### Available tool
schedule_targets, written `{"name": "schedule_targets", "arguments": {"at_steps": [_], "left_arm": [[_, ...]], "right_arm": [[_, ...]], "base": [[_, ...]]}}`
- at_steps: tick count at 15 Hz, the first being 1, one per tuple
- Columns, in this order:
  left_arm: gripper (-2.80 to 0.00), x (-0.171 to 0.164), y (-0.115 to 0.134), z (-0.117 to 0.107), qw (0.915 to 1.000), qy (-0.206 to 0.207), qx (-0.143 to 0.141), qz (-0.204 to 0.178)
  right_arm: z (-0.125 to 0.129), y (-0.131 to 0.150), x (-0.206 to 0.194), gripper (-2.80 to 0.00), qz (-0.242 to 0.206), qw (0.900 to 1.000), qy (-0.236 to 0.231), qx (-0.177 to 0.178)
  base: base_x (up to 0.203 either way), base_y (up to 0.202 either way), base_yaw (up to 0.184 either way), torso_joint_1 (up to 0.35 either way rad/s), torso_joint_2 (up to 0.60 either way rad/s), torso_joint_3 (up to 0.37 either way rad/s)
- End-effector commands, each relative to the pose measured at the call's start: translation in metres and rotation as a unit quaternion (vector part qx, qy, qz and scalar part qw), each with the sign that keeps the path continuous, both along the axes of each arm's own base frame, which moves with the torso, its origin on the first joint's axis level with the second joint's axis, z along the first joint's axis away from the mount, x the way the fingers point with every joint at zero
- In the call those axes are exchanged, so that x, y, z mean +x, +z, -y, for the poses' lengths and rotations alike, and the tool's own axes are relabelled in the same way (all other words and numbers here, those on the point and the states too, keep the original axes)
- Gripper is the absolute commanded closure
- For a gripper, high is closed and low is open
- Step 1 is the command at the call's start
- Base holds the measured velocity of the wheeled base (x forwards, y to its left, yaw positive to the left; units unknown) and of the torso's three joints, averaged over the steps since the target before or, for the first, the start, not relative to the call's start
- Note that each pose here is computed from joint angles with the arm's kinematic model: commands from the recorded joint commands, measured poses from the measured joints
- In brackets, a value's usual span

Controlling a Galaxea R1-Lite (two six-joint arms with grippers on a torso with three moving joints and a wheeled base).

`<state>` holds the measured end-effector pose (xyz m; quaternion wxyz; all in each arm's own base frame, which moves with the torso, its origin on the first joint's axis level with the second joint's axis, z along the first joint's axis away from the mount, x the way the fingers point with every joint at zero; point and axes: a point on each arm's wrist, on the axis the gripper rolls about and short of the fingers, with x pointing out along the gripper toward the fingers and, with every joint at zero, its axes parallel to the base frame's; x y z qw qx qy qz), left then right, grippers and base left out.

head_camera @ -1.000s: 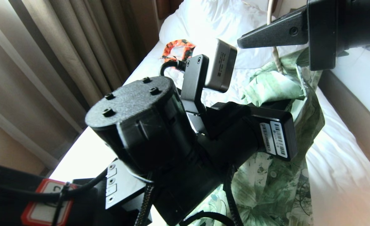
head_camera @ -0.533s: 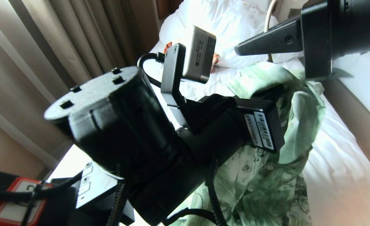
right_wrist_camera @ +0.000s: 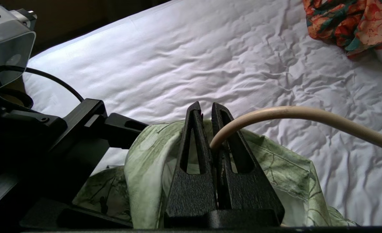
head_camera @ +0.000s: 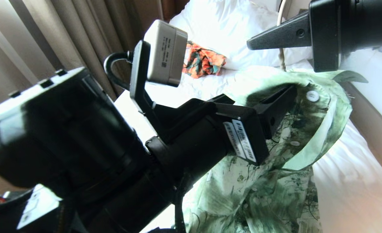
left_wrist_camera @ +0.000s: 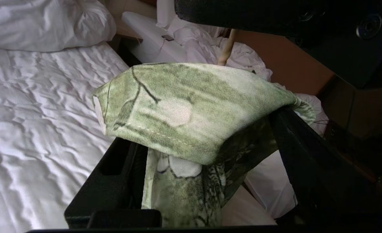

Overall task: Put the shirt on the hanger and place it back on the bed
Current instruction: Take the clothes hanger out of the clothes

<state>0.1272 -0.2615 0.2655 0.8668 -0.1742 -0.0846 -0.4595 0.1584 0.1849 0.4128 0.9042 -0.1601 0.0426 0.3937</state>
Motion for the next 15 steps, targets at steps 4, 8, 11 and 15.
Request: {"name": "schedule_targets", "arguments": {"at_steps": [4,8,11,15], "left_arm": [[-2.80,-0.002,0.008,-0.031,0.9997,0.020,-0.011,0.007],[-2.80,0.000,0.013,-0.041,0.9991,0.035,-0.011,0.021],[-2.80,-0.002,0.015,-0.052,0.9990,0.041,0.007,0.018],[-2.80,0.005,0.024,-0.078,0.9980,0.057,0.019,0.019]], "right_arm": [[0.007,0.002,0.009,0.00,0.007,1.000,-0.026,0.006],[0.010,0.004,0.013,0.00,0.014,0.999,-0.037,0.014],[0.014,0.004,0.017,0.00,0.016,0.998,-0.050,0.015],[0.018,0.006,0.021,0.00,0.021,0.998,-0.063,0.021]], "base": [[0.000,0.000,0.000,0.000,0.00,0.000],[0.000,0.000,0.000,0.000,0.00,0.000],[0.000,0.000,0.000,0.000,0.00,0.000],[0.000,0.000,0.000,0.000,0.00,0.000]]}}
